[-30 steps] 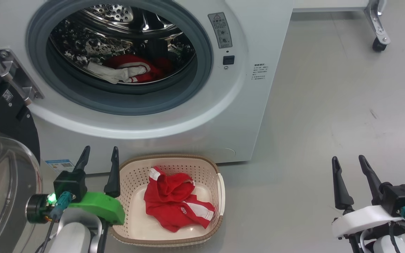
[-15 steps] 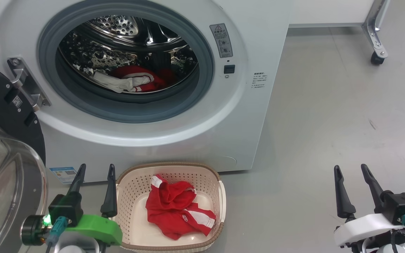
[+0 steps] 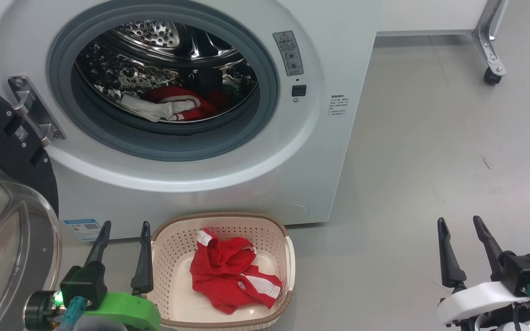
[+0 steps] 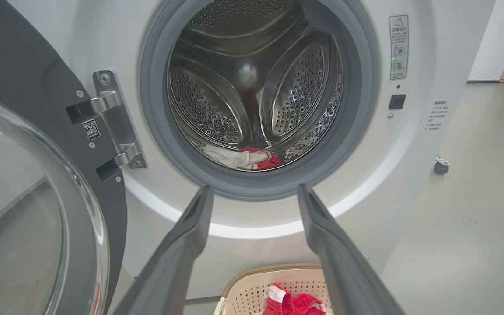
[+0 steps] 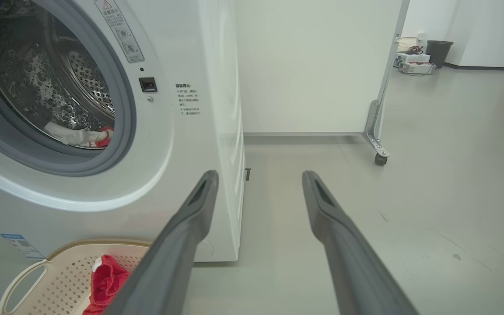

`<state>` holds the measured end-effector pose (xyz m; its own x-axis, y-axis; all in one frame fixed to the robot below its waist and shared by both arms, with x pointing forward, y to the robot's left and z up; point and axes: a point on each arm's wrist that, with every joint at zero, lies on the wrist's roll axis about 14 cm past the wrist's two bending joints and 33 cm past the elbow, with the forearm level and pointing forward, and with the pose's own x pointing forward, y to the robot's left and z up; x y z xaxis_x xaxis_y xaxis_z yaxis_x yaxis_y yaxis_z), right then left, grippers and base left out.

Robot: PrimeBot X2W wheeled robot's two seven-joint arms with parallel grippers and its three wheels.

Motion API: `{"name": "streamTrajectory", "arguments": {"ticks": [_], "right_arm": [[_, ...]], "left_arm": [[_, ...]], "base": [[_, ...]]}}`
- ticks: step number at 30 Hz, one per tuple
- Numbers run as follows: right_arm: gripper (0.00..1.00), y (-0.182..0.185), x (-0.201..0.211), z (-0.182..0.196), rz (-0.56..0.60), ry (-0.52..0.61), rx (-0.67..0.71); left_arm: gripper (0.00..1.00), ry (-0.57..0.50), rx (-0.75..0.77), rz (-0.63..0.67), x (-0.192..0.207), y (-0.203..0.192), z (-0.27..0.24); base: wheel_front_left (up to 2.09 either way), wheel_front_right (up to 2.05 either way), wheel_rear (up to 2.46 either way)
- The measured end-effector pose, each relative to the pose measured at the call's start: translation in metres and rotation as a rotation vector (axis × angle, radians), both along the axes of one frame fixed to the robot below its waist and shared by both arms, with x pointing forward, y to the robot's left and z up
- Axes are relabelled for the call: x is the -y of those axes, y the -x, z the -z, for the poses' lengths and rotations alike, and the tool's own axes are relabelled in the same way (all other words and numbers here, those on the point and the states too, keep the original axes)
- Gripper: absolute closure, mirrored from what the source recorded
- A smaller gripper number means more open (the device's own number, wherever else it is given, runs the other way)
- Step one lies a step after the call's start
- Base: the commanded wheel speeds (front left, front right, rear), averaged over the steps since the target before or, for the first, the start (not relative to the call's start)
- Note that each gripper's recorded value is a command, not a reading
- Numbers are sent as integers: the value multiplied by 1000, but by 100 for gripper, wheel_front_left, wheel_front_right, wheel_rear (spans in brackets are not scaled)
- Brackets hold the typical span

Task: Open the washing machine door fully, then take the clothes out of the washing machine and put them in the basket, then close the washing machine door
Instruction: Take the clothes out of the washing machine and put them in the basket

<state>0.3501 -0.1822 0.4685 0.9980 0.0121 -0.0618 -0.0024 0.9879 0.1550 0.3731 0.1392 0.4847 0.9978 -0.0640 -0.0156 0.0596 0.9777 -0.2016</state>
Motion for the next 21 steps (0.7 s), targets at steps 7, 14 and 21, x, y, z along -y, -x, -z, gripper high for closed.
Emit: {"name": "streamTrajectory", "arguments": {"ticks": [7, 14, 21], "right_arm": [[0, -1, -2, 0, -5, -1, -5], [0, -2, -3, -2, -9, -1, 2], [0, -2, -6, -3, -21, -2, 0]], "left_arm": [[0, -8, -1, -1, -2, 2, -3], [0, -4, 1, -3, -2, 4, -6], [0, -5, -16, 1, -1, 6, -5]], "base": [[0, 0, 0], [0, 0, 0], [0, 0, 0]]}}
